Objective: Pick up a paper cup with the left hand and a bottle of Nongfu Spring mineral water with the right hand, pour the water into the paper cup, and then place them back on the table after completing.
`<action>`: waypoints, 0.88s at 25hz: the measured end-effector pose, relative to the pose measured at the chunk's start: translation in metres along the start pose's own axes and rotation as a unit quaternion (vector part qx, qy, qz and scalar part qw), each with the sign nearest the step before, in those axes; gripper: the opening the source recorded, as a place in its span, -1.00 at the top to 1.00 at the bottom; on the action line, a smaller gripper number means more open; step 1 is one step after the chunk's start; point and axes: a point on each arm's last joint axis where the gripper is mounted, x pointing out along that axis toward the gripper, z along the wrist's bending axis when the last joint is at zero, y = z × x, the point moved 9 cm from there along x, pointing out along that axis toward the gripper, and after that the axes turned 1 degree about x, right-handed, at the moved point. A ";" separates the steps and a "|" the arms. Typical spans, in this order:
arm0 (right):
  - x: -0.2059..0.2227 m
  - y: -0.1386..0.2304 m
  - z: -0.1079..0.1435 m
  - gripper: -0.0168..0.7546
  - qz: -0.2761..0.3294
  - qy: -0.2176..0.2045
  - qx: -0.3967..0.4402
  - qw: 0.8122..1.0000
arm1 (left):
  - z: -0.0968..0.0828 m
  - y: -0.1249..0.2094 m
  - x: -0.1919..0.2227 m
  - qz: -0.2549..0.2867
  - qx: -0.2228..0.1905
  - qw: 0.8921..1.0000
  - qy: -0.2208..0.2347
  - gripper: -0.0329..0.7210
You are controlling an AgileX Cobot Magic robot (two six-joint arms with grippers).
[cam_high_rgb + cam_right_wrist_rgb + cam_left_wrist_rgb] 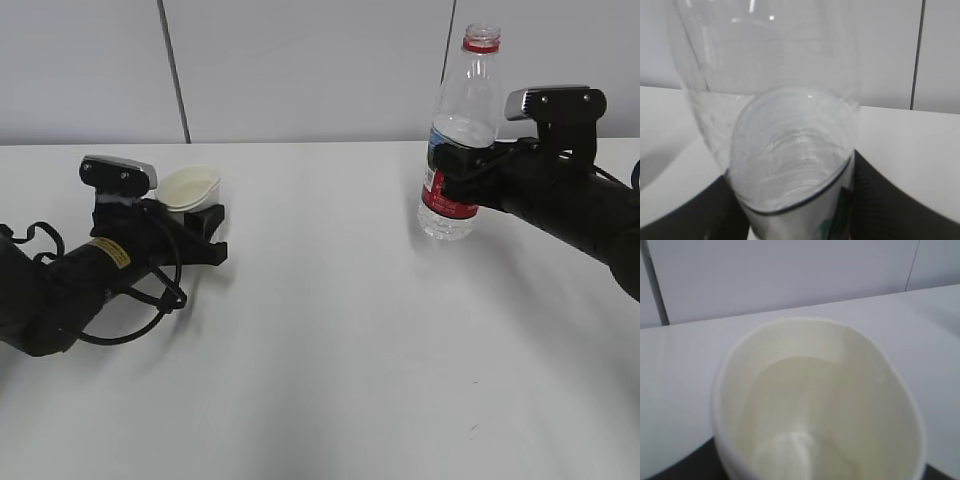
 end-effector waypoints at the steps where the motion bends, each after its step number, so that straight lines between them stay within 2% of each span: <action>1: 0.000 0.000 0.000 -0.01 0.000 0.000 0.000 1.000 | 0.001 0.004 0.000 0.002 -0.002 1.000 -0.003 -0.02; 5: 0.000 0.000 0.000 -0.01 0.000 0.000 0.000 1.000 | 0.005 0.015 0.001 0.009 -0.008 1.000 -0.009 -0.02; 16: 0.000 0.000 0.000 -0.01 0.000 0.000 0.000 1.000 | 0.006 0.017 0.003 -0.006 -0.012 1.000 -0.012 -0.03; 22: 0.000 0.000 0.000 -0.01 0.000 0.000 0.000 1.000 | 0.006 0.017 0.003 -0.005 -0.011 1.000 -0.012 -0.24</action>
